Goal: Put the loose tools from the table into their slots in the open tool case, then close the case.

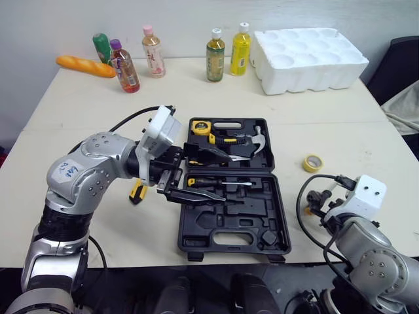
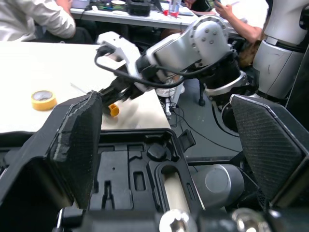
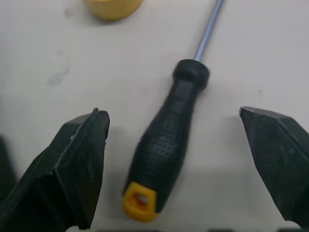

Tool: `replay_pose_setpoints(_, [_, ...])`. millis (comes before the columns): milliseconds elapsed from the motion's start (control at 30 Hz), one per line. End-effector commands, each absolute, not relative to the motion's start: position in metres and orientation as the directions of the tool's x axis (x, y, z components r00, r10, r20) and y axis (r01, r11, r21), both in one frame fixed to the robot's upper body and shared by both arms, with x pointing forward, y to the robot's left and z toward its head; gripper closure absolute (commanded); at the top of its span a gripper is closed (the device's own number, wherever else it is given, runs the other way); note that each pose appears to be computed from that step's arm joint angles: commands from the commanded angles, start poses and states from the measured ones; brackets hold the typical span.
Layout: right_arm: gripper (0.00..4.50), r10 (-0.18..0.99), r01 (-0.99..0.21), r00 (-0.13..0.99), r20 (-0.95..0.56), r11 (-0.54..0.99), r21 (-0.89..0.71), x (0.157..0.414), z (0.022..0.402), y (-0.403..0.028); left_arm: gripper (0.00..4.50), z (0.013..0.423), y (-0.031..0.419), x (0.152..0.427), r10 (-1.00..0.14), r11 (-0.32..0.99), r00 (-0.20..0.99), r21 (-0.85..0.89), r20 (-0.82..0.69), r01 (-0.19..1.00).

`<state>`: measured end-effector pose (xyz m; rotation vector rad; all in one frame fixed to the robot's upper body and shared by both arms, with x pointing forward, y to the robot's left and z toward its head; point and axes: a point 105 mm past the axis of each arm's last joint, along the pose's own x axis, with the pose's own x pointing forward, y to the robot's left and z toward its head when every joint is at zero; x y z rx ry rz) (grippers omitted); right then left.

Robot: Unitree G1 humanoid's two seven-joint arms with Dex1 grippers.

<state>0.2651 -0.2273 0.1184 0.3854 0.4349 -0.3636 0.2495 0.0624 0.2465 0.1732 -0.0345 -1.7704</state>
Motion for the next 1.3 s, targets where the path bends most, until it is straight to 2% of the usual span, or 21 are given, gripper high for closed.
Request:
replay_pose_setpoints(33, [0.0,-0.267,0.444,0.836,-0.479,0.842,0.305,0.264,0.117,-0.232,0.06,0.252,0.06,0.249,-0.974,-0.218,-0.203,0.164,-0.102,0.962])
replay_pose_setpoints(167, [0.0,-0.267,0.454,0.821,-0.505,0.84,0.295,0.264,0.111,-0.231,0.06,0.251,0.059,0.25,-0.974,-0.216,-0.2,0.173,-0.104,0.961])
replay_pose_setpoints(200, [0.26,-0.268,0.459,0.817,-0.511,0.837,0.296,0.264,0.109,-0.232,0.02,0.25,0.059,0.25,-0.975,-0.214,-0.198,0.174,-0.104,0.961])
replay_pose_setpoints(300, [1.29,-0.277,0.485,0.807,-0.522,0.815,0.318,0.264,0.107,-0.234,0.0,0.249,0.058,0.25,-0.976,-0.209,-0.194,0.179,-0.102,0.961])
replay_pose_setpoints(433, [3.4,-0.311,0.526,0.783,-0.538,0.793,0.308,0.259,0.103,-0.241,0.0,0.249,0.058,0.251,-0.977,-0.206,-0.191,0.182,-0.099,0.961])
replay_pose_setpoints(467, [3.53,-0.312,0.525,0.784,-0.536,0.794,0.307,0.258,0.103,-0.24,0.0,0.249,0.058,0.251,-0.977,-0.205,-0.19,0.182,-0.098,0.962])
replay_pose_setpoints(800, [3.51,-0.339,0.546,0.788,-0.515,0.772,0.327,0.251,0.106,-0.248,0.0,0.246,0.057,0.251,-0.978,-0.202,-0.188,0.178,-0.091,0.963])
replay_pose_setpoints(867, [3.51,-0.335,0.502,0.817,-0.47,0.814,0.293,0.252,0.117,-0.252,0.0,0.245,0.058,0.252,-0.98,-0.191,-0.178,0.178,-0.087,0.965])
replay_pose_setpoints(967, [3.51,-0.153,0.227,0.935,-0.319,0.951,0.211,0.268,0.156,-0.245,0.0,0.239,0.067,0.257,-0.987,-0.139,-0.124,0.162,-0.101,0.977])
replay_pose_setpoints(1067, [3.51,0.117,-0.079,0.959,-0.257,0.985,0.154,0.273,0.18,-0.224,0.0,0.231,0.08,0.26,-0.991,-0.074,-0.057,0.149,-0.121,0.986])
replay_pose_setpoints(1167, [3.51,0.392,-0.387,0.876,-0.28,0.919,0.077,0.272,0.199,-0.201,0.0,0.22,0.098,0.263,-0.987,0.02,0.041,0.135,-0.158,0.991])
replay_pose_setpoints(1233, [3.51,0.511,-0.527,0.799,-0.319,0.849,0.04,0.268,0.207,-0.189,0.0,0.213,0.108,0.263,-0.979,0.066,0.091,0.136,-0.184,0.989])
replay_pose_setpoints(1300, [3.51,0.653,-0.72,0.64,-0.405,0.694,-0.018,0.261,0.21,-0.168,0.0,0.206,0.121,0.263,-0.965,0.127,0.154,0.133,-0.214,0.983])
